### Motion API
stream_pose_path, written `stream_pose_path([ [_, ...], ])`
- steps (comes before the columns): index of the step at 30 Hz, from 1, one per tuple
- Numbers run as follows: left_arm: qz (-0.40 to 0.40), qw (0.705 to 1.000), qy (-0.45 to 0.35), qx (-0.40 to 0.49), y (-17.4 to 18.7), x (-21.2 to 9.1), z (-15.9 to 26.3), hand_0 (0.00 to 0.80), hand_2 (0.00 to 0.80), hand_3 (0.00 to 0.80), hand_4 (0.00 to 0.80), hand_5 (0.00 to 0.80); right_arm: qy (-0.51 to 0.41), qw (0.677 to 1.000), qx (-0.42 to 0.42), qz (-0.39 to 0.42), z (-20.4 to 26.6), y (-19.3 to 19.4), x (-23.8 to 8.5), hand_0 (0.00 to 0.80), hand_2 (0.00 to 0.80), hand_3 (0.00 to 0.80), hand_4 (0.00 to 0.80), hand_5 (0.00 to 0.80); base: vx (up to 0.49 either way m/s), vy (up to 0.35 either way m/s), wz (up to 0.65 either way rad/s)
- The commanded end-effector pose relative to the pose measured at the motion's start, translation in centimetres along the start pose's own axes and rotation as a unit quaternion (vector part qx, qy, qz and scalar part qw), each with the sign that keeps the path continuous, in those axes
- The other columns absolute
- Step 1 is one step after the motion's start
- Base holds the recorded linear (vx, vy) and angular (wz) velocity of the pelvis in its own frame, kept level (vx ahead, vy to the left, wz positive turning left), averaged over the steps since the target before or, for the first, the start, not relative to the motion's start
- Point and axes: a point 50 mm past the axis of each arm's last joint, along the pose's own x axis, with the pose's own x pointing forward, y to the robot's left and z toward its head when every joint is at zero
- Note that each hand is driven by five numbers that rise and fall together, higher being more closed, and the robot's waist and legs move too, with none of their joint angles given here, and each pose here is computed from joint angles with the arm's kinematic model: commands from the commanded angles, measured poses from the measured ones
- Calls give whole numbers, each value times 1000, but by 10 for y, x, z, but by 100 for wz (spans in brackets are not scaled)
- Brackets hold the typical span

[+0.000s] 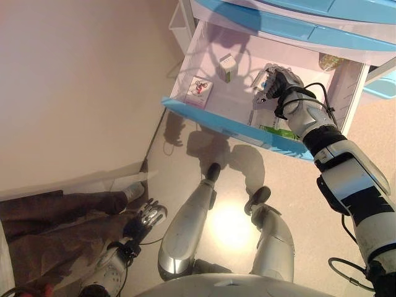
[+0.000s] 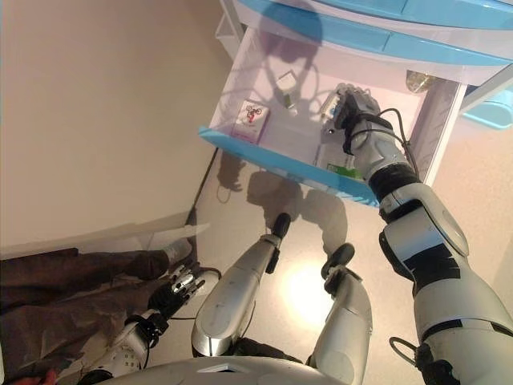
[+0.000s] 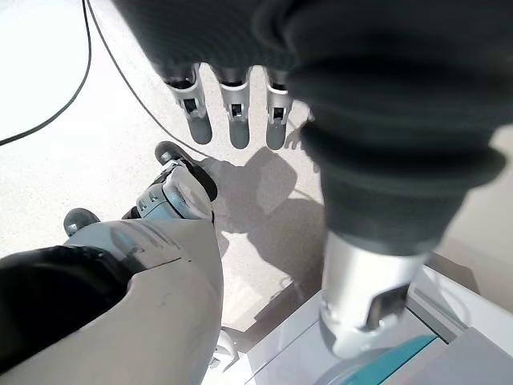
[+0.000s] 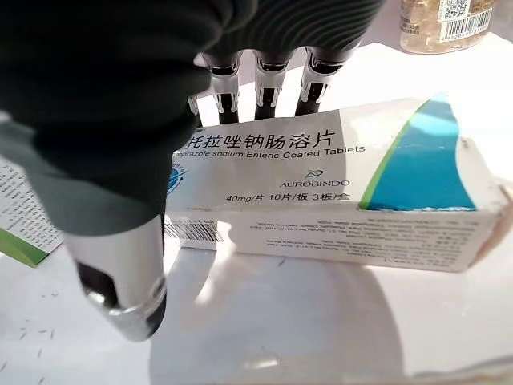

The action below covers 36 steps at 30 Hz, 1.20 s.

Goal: Open the drawer and pick up the medicine

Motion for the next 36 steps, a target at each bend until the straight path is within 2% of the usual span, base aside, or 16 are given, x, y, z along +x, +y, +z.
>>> stream_pose_path([
  [1,8,1000,14,3,9,-13,-9,0,0,0,0,0,137,984,-36,107,-73,40,-13,800,800,800,800,800,0,0,0],
  [23,12,1000,8,3,9,-13,-6,0,0,0,0,0,87,990,-41,101,-58,38,-11,800,800,800,800,800,0,0,0],
  [28,16,1000,3,1,10,-15,-5,0,0,0,0,0,16,996,-15,91,-33,35,-13,800,800,800,800,800,0,0,0],
  [36,22,1000,-21,-3,9,-14,4,0,0,0,0,0,-166,984,-28,66,24,23,-37,800,800,800,800,800,-40,-13,-10],
])
